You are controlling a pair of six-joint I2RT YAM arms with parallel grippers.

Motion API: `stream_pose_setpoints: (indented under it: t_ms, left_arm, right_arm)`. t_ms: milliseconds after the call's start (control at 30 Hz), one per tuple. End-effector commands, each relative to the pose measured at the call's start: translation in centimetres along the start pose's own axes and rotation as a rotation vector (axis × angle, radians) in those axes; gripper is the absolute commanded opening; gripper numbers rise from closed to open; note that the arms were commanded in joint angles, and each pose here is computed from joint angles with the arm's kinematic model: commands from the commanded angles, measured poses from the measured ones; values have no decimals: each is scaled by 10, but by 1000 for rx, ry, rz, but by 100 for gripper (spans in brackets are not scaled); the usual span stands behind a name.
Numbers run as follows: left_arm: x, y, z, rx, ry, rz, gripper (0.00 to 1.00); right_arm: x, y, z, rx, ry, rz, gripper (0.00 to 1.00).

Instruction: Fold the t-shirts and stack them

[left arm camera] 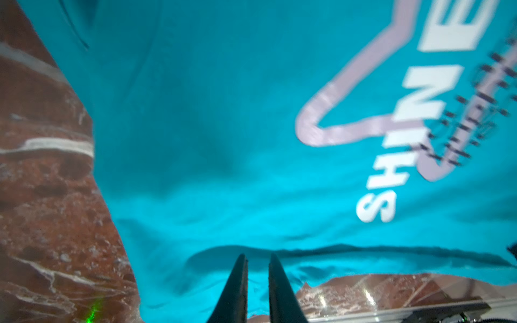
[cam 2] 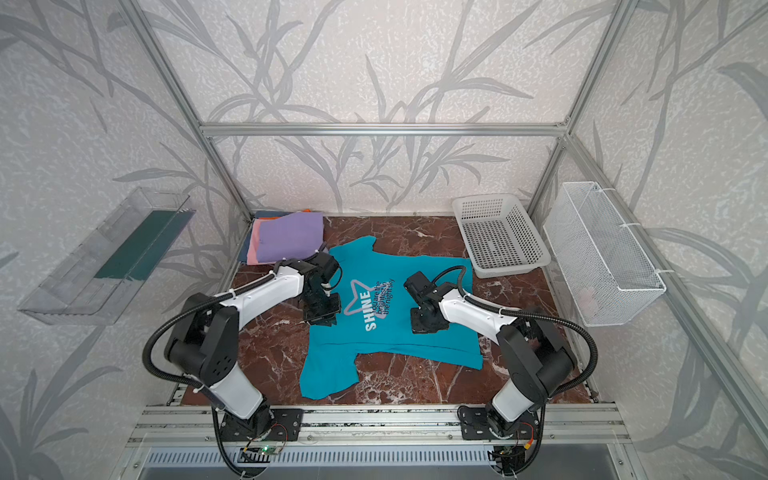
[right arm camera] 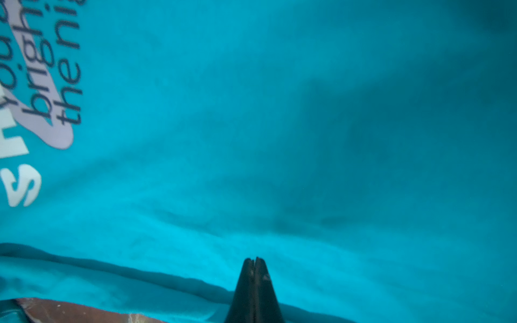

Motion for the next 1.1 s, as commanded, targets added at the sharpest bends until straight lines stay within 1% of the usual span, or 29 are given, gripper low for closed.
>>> stream_pose_setpoints:
  t_ms: [0, 100, 267, 500, 633, 800, 967, 1067]
  left_arm:
    - [-11, -6, -16, 12, 0, -8, 17]
    - [-21, -6, -23, 28, 16, -8, 16]
    - [-29, 0, -28, 46, 33, -36, 16]
    - [-34, 1, -30, 58, 47, -44, 16]
    - [-35, 1, -31, 49, 52, -60, 16]
    - [-38, 1, -33, 47, 57, -73, 16]
    - [-39, 5, -32, 49, 58, -86, 16]
    - [-37, 10, -29, 47, 54, -99, 16]
  right_arm:
    - [-1, -8, 19, -26, 42, 73, 0]
    - [-7, -9, 26, -25, 62, 78, 0]
    - [-10, -4, 26, -11, 78, 61, 0]
    - [0, 28, 41, 132, 83, 39, 0]
    - [0, 41, 59, 174, 112, -14, 0]
    - [5, 56, 79, 253, 108, -94, 0]
    - [-6, 50, 104, 258, 191, -94, 0]
    - [-6, 47, 111, 217, 203, -93, 0]
Point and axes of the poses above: each gripper's point midway between its finger pads, its own x axis back along the fingers, its own y axis along the line the jaws close on, z = x × y, the point moved 7 cm from there along x, back along the fingers, and after that the axes turned 15 degrees about x, right-handed, at the moved point
